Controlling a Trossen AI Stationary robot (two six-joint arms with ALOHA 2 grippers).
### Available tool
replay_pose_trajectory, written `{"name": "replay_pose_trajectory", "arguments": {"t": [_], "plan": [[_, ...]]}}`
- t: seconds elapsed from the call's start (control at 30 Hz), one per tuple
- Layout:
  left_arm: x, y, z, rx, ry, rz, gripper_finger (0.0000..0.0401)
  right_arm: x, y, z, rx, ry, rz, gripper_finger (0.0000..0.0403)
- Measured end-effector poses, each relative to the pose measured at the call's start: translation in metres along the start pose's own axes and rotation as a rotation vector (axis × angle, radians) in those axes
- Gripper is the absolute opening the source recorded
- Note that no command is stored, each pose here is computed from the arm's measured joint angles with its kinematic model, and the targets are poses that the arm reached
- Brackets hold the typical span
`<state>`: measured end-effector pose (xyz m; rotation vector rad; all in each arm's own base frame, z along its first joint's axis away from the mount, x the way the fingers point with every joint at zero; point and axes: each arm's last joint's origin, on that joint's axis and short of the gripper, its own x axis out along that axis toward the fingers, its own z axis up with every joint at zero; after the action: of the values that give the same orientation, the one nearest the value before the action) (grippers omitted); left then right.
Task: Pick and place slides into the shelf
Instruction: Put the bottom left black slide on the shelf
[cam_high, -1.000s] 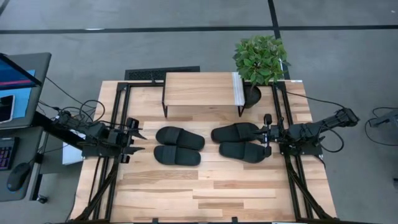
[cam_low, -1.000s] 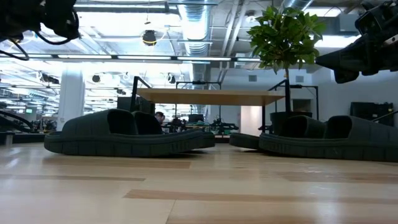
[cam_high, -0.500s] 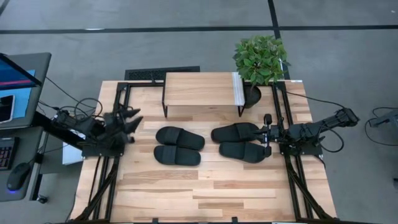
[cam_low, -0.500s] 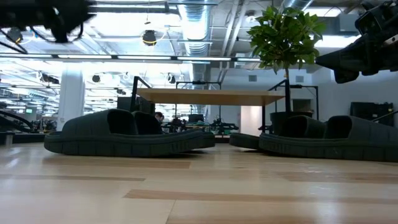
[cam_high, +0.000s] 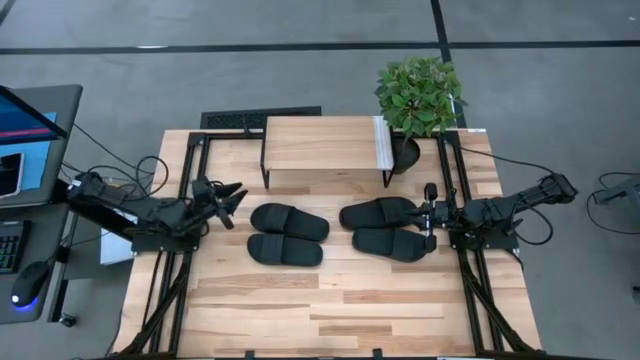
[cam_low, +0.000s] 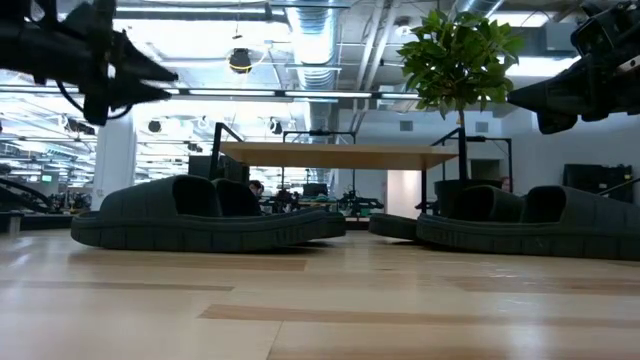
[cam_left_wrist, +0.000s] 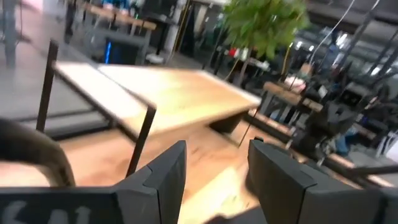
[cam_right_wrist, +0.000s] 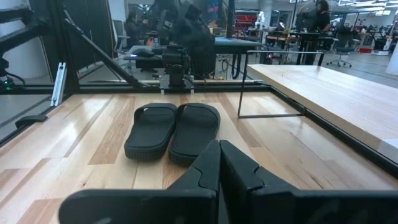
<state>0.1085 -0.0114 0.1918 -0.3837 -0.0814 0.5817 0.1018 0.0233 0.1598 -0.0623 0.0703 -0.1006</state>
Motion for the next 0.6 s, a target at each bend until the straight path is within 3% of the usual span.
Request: {"name": "replay_pose_trajectory", "arguments": {"t": [0.6], "plan": [[0.011, 0.003, -0.034, 0.017, 0.489, -0.253, 0.0160, 0.000, 0.000, 0.000, 0.001, 0.000, 0.000, 0.0000]]}}
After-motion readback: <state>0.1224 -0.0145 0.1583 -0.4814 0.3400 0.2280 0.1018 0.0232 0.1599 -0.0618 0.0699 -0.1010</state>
